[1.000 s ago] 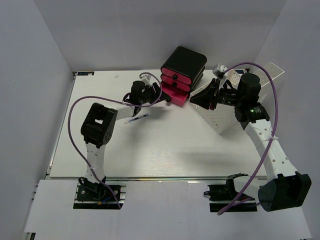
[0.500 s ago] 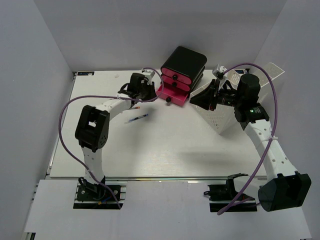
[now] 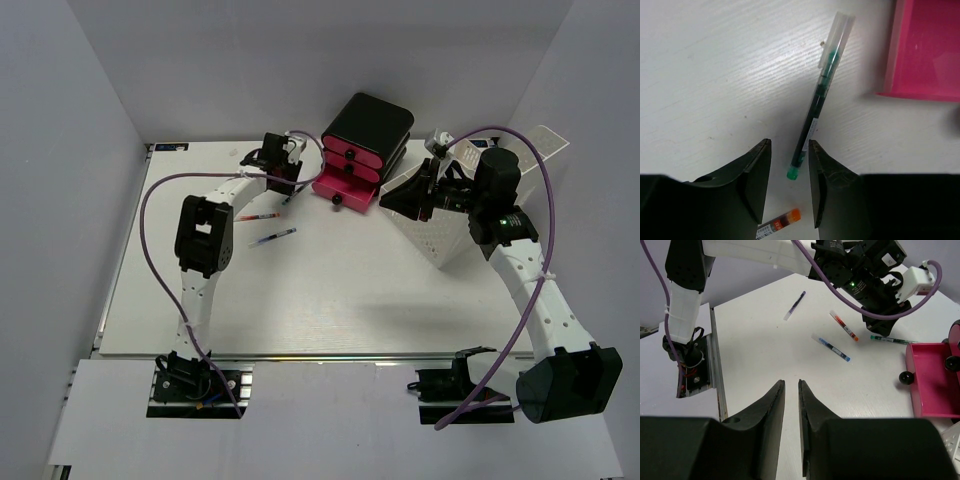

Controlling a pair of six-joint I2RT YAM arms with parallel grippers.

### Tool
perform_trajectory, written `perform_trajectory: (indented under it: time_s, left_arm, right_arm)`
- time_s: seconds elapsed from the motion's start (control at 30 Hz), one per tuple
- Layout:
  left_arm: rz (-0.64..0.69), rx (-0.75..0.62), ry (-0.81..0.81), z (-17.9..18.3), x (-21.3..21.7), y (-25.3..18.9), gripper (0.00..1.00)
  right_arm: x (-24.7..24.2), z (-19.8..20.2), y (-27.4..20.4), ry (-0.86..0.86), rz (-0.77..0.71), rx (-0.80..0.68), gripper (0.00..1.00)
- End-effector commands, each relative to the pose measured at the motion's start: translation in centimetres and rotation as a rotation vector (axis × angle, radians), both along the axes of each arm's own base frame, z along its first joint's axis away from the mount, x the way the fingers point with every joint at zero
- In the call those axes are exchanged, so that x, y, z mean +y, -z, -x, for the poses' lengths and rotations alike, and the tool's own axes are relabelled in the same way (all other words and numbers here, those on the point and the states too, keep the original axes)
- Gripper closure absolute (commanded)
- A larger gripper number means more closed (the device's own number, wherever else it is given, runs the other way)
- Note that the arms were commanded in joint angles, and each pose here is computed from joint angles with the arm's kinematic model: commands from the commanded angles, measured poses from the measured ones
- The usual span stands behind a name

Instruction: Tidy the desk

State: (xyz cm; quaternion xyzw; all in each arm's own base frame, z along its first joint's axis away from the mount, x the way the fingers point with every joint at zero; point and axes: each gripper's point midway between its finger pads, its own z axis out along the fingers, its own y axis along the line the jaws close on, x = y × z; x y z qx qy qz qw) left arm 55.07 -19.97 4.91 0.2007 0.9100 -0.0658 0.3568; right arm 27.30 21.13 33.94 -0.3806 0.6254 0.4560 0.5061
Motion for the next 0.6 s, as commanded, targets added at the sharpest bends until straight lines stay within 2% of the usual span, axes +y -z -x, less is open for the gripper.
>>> perform_trajectory:
  time_s: [0.0,0.57]
  left_arm:
    - [-0.043,-0.041,0.031,-0.3,0.2,-2.3,0.53]
    - [-0.019,-0.072,0.08,-0.7,-1.6,-1.2,0.53]
  right_arm:
    - [0.0,-0.2,-0.5,-0.01,-0.007,-0.037,0.77]
    - [-0.1,-0.3,-0.5,-0.005,-0.006,-0.036,0.77]
